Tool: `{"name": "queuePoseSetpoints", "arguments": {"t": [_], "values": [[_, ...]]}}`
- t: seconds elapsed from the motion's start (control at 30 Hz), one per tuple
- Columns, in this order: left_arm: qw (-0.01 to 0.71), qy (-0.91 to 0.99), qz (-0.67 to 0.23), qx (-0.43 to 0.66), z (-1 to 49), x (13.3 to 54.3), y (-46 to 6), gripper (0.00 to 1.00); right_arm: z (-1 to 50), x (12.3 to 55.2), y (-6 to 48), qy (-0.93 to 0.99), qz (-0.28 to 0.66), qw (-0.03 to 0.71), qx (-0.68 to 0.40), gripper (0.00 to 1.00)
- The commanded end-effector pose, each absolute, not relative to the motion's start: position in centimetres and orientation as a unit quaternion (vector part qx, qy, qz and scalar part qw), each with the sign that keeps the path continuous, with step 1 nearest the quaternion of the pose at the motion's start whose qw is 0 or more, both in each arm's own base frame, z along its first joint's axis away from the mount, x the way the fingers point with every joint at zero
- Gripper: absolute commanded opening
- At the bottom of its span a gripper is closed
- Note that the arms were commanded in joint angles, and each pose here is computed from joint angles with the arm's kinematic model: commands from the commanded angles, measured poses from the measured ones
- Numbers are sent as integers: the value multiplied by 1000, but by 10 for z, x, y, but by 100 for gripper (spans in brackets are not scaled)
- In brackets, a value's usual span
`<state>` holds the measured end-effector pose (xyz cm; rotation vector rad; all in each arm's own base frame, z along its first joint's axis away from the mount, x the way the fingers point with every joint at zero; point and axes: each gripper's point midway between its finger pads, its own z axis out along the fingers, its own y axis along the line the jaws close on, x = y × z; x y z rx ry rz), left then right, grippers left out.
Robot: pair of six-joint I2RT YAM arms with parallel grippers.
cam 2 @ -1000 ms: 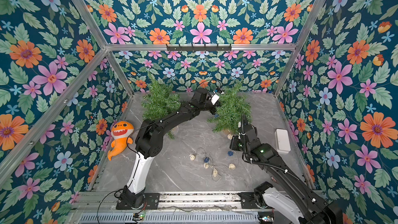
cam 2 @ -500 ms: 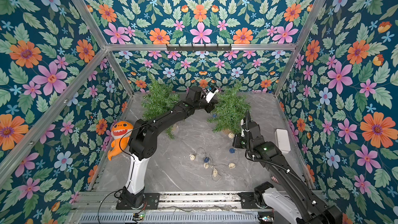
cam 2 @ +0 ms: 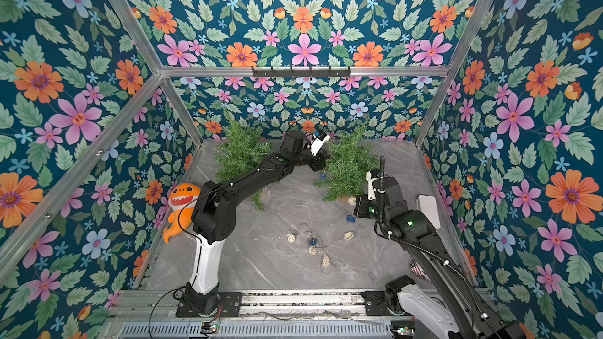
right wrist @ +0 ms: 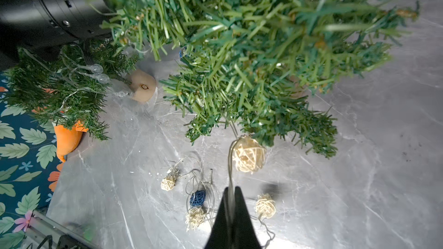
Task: Wrap string light around the christmas tree
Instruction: Wrap the light string around the Christmas tree.
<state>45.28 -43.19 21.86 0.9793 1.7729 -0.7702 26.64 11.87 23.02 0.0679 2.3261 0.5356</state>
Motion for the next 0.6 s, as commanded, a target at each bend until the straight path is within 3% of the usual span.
{"name": "queuePoseSetpoints", "arguments": {"t": [0.0, 0.13, 0.27, 0.5, 0.57], "values": [[477, 711, -322, 403, 228, 452, -434, 53, 236, 270, 119, 905, 207, 372, 13, 0], [476, 714, -323, 400, 225, 453, -434, 59, 210, 278, 111, 914, 198, 354, 32, 0], [473, 719, -321, 395, 222, 454, -433, 71, 176, 281, 106, 920, 214, 325, 58, 0], [485, 725, -304, 383, 231, 458, -426, 86, 176, 283, 103, 918, 210, 331, 59, 0], [488, 724, -303, 382, 235, 457, -425, 86, 177, 283, 103, 918, 210, 332, 57, 0]]}}
